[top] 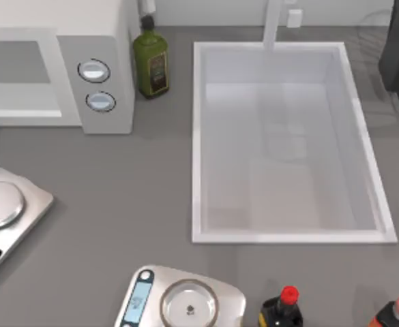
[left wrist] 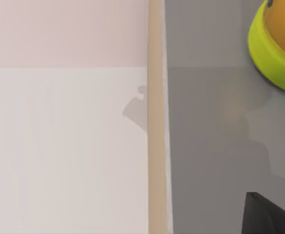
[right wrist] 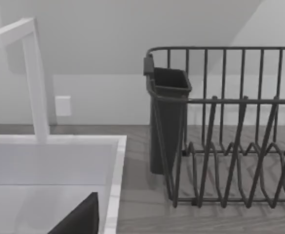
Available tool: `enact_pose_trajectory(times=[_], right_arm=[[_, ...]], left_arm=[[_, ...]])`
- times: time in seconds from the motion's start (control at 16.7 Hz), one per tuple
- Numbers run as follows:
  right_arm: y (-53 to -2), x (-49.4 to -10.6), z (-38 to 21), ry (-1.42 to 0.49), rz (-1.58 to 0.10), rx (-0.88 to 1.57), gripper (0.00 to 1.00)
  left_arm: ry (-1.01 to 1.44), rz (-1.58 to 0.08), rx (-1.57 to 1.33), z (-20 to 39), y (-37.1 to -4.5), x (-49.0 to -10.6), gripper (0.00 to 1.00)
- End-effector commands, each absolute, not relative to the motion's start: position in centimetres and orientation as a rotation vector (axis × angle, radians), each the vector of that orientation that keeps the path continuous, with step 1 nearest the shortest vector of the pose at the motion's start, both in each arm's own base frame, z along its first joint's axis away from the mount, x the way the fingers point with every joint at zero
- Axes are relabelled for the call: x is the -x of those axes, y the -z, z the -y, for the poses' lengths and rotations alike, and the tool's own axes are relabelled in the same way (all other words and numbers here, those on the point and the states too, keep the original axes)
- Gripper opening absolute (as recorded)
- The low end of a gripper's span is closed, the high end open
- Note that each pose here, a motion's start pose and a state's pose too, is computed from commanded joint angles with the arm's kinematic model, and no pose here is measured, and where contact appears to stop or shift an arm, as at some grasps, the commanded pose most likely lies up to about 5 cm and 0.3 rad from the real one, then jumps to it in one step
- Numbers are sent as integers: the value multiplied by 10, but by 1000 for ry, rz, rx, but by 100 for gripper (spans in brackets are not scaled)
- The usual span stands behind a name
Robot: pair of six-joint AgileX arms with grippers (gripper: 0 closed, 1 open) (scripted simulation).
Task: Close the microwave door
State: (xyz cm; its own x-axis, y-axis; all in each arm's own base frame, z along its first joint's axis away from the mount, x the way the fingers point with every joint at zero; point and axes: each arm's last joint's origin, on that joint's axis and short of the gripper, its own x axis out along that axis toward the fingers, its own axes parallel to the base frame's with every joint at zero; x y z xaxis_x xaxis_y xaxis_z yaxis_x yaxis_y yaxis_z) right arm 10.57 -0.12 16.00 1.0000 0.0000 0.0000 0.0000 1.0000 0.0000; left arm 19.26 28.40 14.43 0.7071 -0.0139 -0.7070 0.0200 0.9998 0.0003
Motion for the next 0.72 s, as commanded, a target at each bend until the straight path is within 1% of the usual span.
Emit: enact_pose_trajectory(times=[0.36,0.54,0.72], right_arm=[[-160,-106,1,0,0,0,100],[-160,-106,1,0,0,0,100],[-160,-106,1,0,0,0,100]], left_arm=[[22,-784,-13,-278,-147,-195,0],[21,-784,-17,-249,-150,-198,0],[26,-793,-5,-207,-146,-194,0]])
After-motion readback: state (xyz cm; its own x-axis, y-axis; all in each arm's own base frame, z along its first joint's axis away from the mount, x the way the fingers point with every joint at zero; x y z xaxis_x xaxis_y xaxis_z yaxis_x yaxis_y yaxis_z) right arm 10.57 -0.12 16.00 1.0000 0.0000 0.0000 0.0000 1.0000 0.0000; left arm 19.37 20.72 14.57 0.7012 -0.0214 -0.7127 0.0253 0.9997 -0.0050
